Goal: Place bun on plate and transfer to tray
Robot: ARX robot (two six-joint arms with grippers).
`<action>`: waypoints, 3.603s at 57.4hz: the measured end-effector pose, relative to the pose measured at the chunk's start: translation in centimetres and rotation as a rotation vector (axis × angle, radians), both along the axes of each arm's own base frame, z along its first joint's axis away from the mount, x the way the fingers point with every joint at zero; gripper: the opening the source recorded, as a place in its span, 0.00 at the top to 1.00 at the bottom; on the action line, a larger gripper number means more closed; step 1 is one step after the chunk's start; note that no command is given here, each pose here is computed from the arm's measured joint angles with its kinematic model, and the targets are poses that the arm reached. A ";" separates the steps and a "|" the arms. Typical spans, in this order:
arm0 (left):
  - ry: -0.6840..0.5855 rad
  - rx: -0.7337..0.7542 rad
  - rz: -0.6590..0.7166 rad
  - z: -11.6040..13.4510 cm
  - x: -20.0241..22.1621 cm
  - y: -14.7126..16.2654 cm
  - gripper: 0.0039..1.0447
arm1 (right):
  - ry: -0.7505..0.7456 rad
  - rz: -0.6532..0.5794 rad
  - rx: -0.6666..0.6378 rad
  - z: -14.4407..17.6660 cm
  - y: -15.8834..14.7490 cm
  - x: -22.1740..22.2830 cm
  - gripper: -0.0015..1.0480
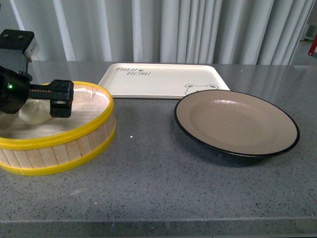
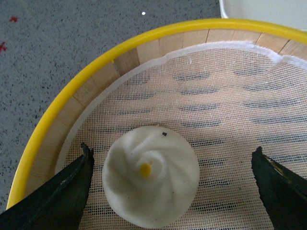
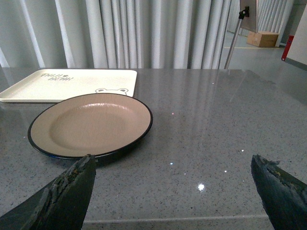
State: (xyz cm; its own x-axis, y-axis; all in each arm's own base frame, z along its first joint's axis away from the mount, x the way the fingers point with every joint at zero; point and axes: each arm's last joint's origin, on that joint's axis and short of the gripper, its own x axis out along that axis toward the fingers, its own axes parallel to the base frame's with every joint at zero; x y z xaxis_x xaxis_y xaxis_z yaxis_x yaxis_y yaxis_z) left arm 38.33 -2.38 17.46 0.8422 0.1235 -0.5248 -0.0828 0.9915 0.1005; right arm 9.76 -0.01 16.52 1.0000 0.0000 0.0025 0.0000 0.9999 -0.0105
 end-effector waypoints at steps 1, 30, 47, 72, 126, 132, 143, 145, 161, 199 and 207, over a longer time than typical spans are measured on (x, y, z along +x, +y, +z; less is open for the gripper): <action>0.005 -0.006 0.006 -0.1 0.0 0.1 0.06 | 0.000 0.000 0.000 0.0 0.0 0.0 0.08; 0.021 -0.049 0.031 -0.5 0.2 0.1 0.13 | 0.000 0.000 0.000 0.0 0.0 0.0 0.08; 0.021 -0.047 0.030 -0.5 0.3 0.0 0.60 | 0.000 0.000 0.000 0.0 0.0 0.0 0.08; -0.139 -0.145 -0.257 6.1 -2.6 -7.4 0.96 | 0.000 0.000 0.000 0.0 0.0 0.0 0.08; -0.348 -0.150 -0.199 6.6 0.8 -20.9 0.18 | 0.000 0.000 0.000 0.0 0.0 0.0 0.08; -0.532 -0.125 -0.150 5.7 -2.6 -16.6 0.39 | 0.000 -0.003 0.000 0.0 0.0 0.0 0.08; -0.594 -0.101 -0.089 4.6 -8.2 -8.3 0.73 | 0.000 0.001 0.000 0.0 0.0 0.0 0.08; -0.584 -0.095 -0.084 4.0 -9.0 -7.4 0.79 | 0.000 0.000 0.000 0.0 0.0 0.0 0.08; -0.554 -0.085 -0.120 1.6 -14.7 -3.0 0.96 | 0.000 0.000 0.000 0.0 0.0 0.0 0.08; -0.554 -0.084 -0.113 -1.0 -22.0 1.1 0.96 | 0.000 0.000 0.000 0.0 0.0 0.0 0.08; -0.542 -0.084 -0.111 -1.3 -23.0 2.2 0.96 | 0.000 0.000 0.000 0.0 0.0 0.0 0.08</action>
